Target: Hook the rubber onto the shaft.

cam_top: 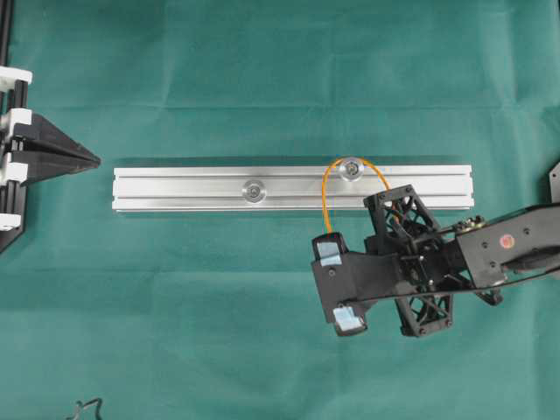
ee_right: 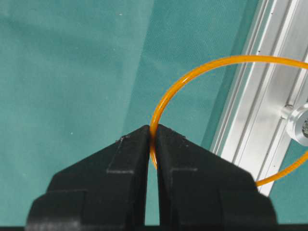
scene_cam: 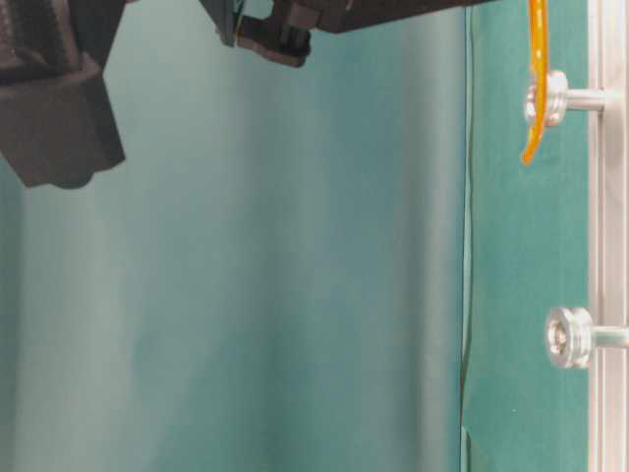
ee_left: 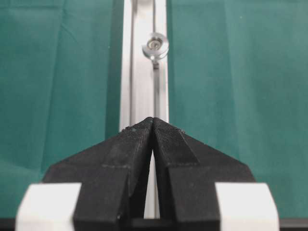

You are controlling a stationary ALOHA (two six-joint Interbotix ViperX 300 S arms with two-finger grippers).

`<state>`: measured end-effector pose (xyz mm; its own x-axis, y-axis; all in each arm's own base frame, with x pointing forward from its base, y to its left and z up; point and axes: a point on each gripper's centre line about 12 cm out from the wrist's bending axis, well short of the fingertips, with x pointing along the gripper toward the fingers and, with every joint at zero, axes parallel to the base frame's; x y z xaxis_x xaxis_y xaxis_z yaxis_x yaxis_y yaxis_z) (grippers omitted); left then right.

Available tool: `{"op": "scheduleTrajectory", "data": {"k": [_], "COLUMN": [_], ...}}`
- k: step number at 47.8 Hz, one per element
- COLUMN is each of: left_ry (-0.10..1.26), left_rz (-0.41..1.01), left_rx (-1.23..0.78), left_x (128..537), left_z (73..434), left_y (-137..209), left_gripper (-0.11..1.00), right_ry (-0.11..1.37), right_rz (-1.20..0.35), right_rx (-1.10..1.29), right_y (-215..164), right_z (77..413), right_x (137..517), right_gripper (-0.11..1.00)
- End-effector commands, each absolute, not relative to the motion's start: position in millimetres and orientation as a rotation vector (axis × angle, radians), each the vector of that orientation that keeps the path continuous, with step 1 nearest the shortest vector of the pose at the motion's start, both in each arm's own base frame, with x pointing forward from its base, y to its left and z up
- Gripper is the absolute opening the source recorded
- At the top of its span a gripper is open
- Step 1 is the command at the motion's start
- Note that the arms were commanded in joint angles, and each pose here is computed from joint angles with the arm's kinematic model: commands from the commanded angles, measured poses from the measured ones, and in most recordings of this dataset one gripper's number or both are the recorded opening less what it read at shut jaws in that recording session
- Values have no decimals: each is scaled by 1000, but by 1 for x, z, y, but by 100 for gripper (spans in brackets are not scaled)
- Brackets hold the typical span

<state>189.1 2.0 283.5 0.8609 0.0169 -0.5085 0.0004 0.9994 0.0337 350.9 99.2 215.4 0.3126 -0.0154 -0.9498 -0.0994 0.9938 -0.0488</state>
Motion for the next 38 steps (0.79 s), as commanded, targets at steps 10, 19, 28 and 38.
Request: {"op": "scheduleTrajectory", "data": {"k": [10, 19, 28, 38], "left_ry": [505, 505, 505, 503], "left_rz": [10, 10, 10, 10], "left_rx": [34, 34, 34, 34], "left_x": [192, 192, 192, 193], "left_z": [295, 295, 295, 296], "left_y": [2, 2, 2, 2], "left_gripper": [0, 0, 0, 0], "right_ry": [1222, 1222, 1225, 1221], "right_rz": [89, 94, 93, 94], "right_rx": [-72, -76, -77, -72], "right_y": [111, 114, 113, 114], "right_z": [227, 227, 226, 228], "right_x": [352, 351, 351, 351], "right_gripper": [7, 7, 7, 7]}}
